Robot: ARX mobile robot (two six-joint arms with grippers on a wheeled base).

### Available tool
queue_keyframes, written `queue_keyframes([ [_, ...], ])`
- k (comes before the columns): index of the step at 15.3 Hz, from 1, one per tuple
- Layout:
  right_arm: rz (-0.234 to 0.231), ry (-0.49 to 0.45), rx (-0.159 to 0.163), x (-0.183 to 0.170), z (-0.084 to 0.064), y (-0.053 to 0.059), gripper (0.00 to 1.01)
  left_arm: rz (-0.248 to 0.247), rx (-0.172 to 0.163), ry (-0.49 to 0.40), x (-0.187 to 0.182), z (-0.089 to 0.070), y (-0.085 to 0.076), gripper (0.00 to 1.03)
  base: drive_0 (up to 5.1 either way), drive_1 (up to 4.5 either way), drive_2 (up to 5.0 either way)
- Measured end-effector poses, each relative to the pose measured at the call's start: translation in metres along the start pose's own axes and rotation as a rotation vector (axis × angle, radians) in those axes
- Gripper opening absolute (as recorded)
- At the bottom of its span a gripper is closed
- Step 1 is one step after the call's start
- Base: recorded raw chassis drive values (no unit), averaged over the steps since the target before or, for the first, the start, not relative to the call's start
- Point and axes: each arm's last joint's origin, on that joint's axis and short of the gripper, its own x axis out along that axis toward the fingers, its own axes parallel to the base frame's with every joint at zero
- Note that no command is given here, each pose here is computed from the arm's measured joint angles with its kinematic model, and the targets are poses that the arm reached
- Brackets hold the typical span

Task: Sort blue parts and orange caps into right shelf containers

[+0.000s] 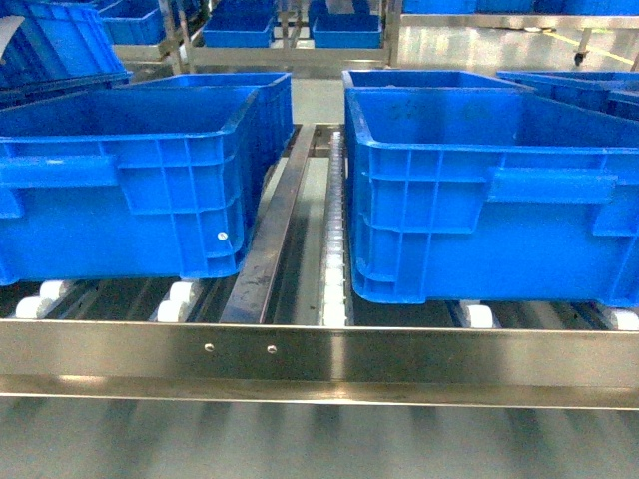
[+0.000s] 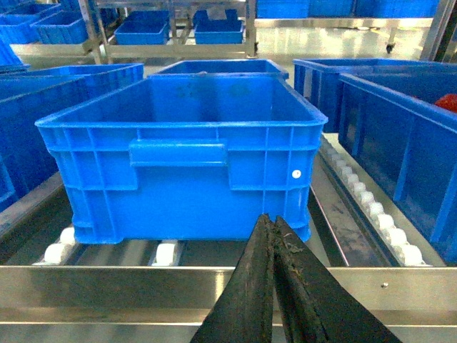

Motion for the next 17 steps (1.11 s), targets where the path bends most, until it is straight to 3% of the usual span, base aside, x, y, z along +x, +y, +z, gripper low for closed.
queue_keyframes([
  [2, 0.0, -0.018, 0.0, -0.007, 0.004, 0.0, 0.02, 0.001, 0.0, -0.027, -0.011, -0.007, 0.0, 0.02, 0.0, 0.0, 0.0],
  [4, 0.0, -0.016, 0.002, -0.012, 0.004, 0.0, 0.02, 0.001, 0.0, 0.032, -0.019, -0.017, 0.0, 0.02, 0.0, 0.0, 0.0],
  [6, 0.0, -0.021, 0.002, -0.016, 0.005, 0.0, 0.02, 0.001, 0.0, -0.013, -0.026, -0.009, 0.0, 0.02, 0.0, 0.0, 0.0],
  [17, 0.0, -0.016, 0.002, -0.031, 0.004, 0.0, 0.02, 0.001, 0.0, -0.024, -0.049, -0.005, 0.0, 0.02, 0.0, 0.0, 0.0],
])
